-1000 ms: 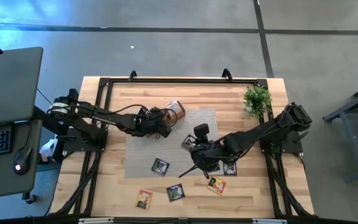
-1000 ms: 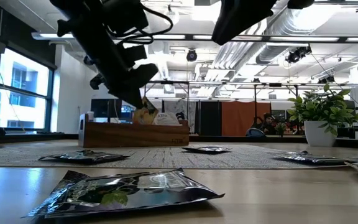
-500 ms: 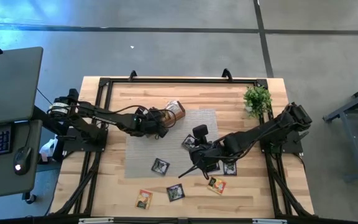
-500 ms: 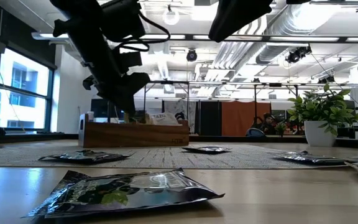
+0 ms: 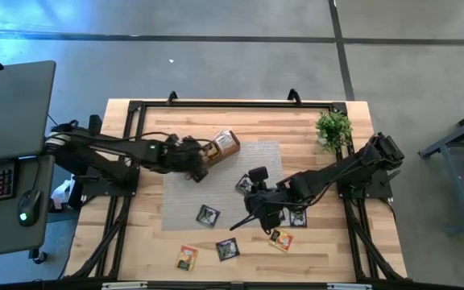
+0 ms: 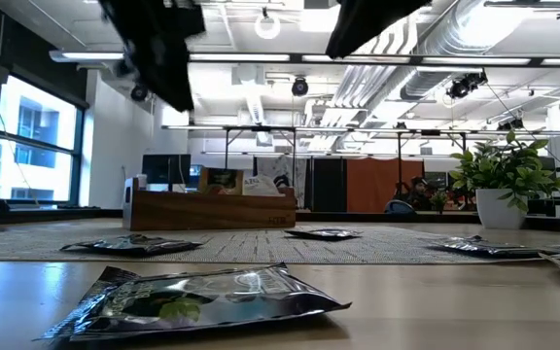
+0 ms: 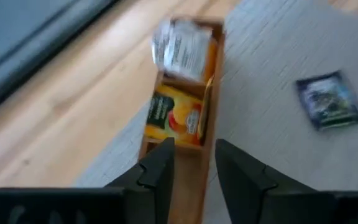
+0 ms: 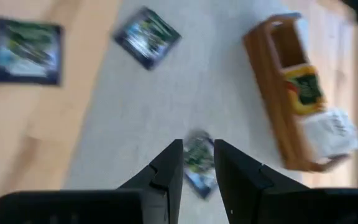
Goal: Pick & Place Tea
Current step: Put the yellow tea bag into the middle section of the wooden organizer
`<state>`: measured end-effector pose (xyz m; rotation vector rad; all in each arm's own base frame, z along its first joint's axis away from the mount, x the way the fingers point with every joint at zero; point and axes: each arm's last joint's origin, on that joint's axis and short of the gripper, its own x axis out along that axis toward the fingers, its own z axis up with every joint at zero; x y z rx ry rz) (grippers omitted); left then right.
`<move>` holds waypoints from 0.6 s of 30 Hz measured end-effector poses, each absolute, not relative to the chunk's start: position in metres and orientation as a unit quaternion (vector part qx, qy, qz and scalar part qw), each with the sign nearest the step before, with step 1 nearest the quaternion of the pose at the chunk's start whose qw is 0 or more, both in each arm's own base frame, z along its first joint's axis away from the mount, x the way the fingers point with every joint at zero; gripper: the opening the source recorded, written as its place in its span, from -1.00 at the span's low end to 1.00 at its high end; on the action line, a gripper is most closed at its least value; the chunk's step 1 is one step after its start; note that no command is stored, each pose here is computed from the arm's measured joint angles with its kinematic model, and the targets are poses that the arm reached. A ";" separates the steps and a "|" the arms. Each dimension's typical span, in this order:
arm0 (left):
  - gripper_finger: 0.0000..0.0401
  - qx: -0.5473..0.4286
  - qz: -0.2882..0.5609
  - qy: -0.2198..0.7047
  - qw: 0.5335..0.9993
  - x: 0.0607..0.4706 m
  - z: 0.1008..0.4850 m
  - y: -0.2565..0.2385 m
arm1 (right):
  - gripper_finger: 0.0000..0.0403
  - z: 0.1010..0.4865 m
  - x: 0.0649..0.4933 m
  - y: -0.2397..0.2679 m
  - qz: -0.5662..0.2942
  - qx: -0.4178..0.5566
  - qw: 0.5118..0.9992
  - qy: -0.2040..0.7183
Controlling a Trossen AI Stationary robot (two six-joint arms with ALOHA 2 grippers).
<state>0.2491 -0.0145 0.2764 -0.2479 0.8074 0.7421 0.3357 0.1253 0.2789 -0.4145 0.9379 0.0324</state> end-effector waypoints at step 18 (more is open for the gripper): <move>-0.43 -0.130 -0.021 0.408 0.904 0.170 0.238 -0.196 | -0.57 0.253 0.383 0.146 0.114 -0.177 0.916 0.342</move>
